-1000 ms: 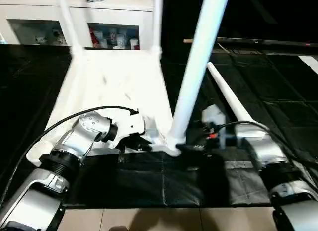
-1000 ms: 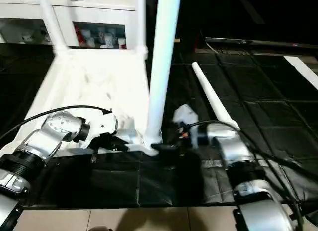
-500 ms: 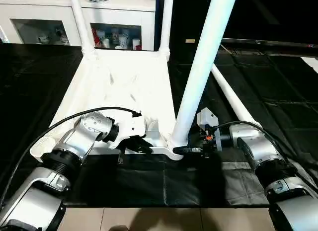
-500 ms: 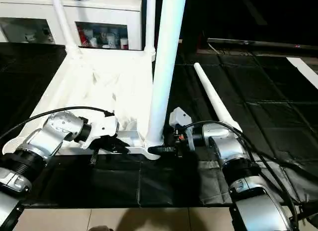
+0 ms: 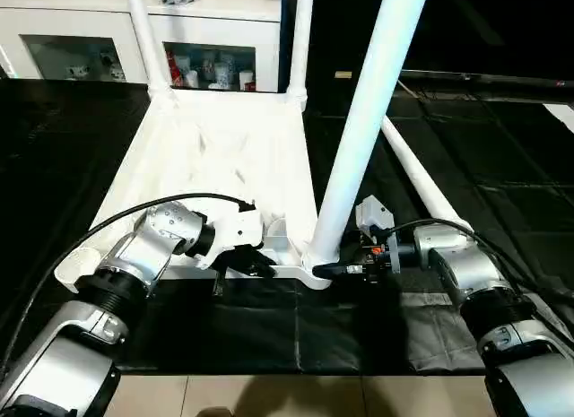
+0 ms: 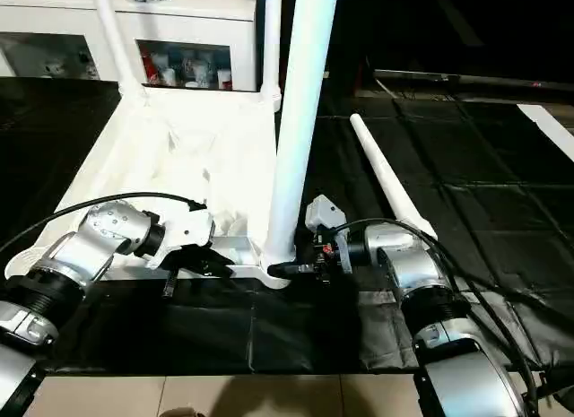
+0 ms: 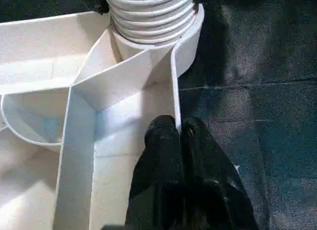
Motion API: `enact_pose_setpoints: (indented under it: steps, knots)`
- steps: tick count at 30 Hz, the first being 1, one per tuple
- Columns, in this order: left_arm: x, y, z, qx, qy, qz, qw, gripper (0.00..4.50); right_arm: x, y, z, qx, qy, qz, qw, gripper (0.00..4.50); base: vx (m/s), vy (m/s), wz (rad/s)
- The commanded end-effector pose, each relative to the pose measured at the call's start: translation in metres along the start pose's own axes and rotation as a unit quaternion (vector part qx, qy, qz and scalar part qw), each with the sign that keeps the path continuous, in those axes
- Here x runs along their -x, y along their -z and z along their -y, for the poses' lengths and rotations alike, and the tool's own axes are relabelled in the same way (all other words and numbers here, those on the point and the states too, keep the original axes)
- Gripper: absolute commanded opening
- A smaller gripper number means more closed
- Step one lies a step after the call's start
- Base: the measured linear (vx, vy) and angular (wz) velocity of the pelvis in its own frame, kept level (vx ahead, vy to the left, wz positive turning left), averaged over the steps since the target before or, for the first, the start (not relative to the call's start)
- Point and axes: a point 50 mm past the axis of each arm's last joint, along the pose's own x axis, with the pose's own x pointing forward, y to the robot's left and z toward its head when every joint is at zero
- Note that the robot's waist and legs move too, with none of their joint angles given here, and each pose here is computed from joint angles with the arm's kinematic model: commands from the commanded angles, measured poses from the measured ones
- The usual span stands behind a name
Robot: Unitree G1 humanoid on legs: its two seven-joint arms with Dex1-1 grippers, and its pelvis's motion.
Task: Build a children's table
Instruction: Rotate leg to tighten
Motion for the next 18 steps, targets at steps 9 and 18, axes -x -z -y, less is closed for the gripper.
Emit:
enact_pose_setpoints:
  steps: [9,18]
  knots:
    - [-0.044,-0.026,-0.014,0.153,-0.152,0.072,0.974,0.00,-0.044,0.017,-0.007,-0.128,0.181,0.084,0.972,2.75,-0.006,0.002,-0.01]
    - [-0.059,-0.056,-0.017,0.184,-0.218,0.073,0.956,0.00,-0.085,-0.004,0.007,-0.181,0.304,0.100,0.930,2.74,0.000,0.000,0.00]
